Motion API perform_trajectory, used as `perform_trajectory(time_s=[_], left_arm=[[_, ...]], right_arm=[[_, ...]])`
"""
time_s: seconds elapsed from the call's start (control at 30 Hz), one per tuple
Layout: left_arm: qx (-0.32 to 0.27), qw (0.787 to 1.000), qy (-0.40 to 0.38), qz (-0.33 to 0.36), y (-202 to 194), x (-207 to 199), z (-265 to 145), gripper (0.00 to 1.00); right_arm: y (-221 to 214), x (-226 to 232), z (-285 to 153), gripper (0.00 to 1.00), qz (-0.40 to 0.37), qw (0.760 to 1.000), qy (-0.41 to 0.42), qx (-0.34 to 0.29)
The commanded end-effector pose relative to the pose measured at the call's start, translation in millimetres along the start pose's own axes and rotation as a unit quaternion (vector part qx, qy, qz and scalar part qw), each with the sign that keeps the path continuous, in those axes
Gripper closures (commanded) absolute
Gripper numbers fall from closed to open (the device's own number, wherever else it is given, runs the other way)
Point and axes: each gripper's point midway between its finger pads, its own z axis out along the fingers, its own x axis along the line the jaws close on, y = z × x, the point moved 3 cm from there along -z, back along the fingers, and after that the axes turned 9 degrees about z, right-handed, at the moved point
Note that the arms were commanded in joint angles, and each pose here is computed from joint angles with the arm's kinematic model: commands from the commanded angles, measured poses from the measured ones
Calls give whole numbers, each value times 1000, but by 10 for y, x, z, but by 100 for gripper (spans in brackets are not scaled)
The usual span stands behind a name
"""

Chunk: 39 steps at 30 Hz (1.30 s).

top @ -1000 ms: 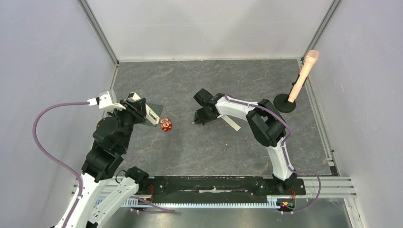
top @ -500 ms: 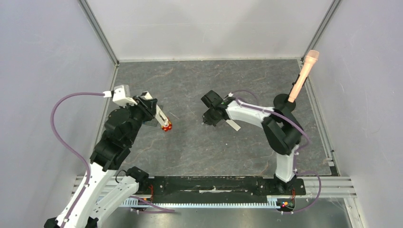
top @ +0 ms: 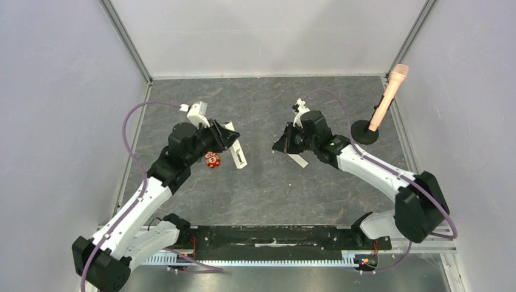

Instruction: Load the batteries into the remote control

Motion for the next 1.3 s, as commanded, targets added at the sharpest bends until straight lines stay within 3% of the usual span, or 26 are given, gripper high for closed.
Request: perform_trajectory(time_s=[0.0,0.13,0.47,0.8,1.27], left_arm=[[-6,992,-113,-47,103,-366,141,98],[46,983,-155,-91,-117,-435,314,98],[109,962,-205,-141,-446,-448,660,98],[113,949,-241,-167,-598,-465,900,98],[123,955,-230,-144,-756,-432,900,98]], right_arm=[[-24,459,-412,100,-192,969,153,13],[-88,541,-699,100,-248,951,185,20],[-237,497,-873,97,-247,950,167,90],[-394,438,-722,97,-221,955,145,133],[-291,443,-443,97,-181,970,90,132]])
